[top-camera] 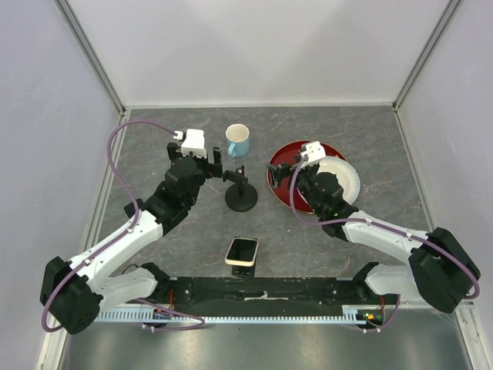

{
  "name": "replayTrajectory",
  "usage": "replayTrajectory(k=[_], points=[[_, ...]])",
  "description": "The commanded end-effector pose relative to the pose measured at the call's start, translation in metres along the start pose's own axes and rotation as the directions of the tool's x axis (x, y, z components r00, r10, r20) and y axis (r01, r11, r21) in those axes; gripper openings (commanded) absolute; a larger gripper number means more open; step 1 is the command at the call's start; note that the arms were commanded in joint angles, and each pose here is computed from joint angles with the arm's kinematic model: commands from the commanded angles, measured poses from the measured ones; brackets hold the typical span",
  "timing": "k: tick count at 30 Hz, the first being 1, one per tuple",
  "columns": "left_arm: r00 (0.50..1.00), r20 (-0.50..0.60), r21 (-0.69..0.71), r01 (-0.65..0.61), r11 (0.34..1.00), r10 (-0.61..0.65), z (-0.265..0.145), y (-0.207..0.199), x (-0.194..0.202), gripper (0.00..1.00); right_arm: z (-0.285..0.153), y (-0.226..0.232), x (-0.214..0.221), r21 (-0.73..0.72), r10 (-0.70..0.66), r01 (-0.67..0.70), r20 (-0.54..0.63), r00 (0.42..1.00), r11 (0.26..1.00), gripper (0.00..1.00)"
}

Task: Place the phone on the phone stand

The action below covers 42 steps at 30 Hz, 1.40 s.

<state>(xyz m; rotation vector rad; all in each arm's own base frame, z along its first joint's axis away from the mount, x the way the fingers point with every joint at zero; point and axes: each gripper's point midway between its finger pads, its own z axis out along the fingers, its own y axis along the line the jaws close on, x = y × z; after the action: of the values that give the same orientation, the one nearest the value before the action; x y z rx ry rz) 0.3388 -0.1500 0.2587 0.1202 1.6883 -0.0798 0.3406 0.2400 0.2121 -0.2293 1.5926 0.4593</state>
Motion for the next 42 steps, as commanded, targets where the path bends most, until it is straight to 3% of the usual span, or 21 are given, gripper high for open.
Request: replayTrajectory(k=[1,4,9,14,19,25,32,37,42], points=[[0.996,0.007,-0.137,0.092,0.986,-0.092,0.007,0.028,-0.014,1.0,-0.015,0.027,-0.066,-0.169,0.009,0.029,0.223,0.975,0.985,0.98],[0.977,-0.117,-0.177,0.159,0.971,-0.181,0.001,0.042,0.014,1.0,-0.019,0.029,-0.073,-0.185,0.043,0.004,0.251,0.967,0.983,0.98],[0.918,-0.264,-0.366,0.189,0.911,-0.296,-0.032,0.095,0.066,1.0,-0.015,0.035,-0.072,-0.211,0.028,0.021,0.226,0.974,0.977,0.98],[0.805,-0.307,-0.561,0.277,0.78,-0.507,-0.058,0.155,0.115,1.0,-0.011,0.029,-0.068,-0.173,-0.002,0.038,0.202,0.979,0.984,0.98],[0.72,-0.339,-0.707,0.229,0.669,-0.606,-0.076,0.192,0.158,1.0,-0.013,0.029,-0.07,-0.176,0.002,0.036,0.21,0.978,0.984,0.98],[0.594,-0.345,-0.808,0.206,0.553,-0.726,-0.092,0.213,0.204,1.0,-0.035,0.023,-0.089,-0.171,0.018,0.036,0.307,0.952,0.985,0.98],[0.574,-0.323,-0.832,0.207,0.514,-0.753,-0.098,0.225,0.221,1.0,-0.046,0.013,-0.093,-0.133,0.004,0.045,0.342,0.94,0.99,0.98],[0.493,-0.325,-0.817,0.283,0.502,-0.807,-0.092,0.213,0.242,1.0,-0.05,0.016,-0.096,-0.155,0.009,0.051,0.363,0.932,0.987,0.98],[0.457,-0.298,-0.795,0.367,0.483,-0.838,-0.082,0.205,0.253,1.0,-0.053,0.016,-0.096,-0.157,0.004,0.059,0.371,0.929,0.986,0.98]])
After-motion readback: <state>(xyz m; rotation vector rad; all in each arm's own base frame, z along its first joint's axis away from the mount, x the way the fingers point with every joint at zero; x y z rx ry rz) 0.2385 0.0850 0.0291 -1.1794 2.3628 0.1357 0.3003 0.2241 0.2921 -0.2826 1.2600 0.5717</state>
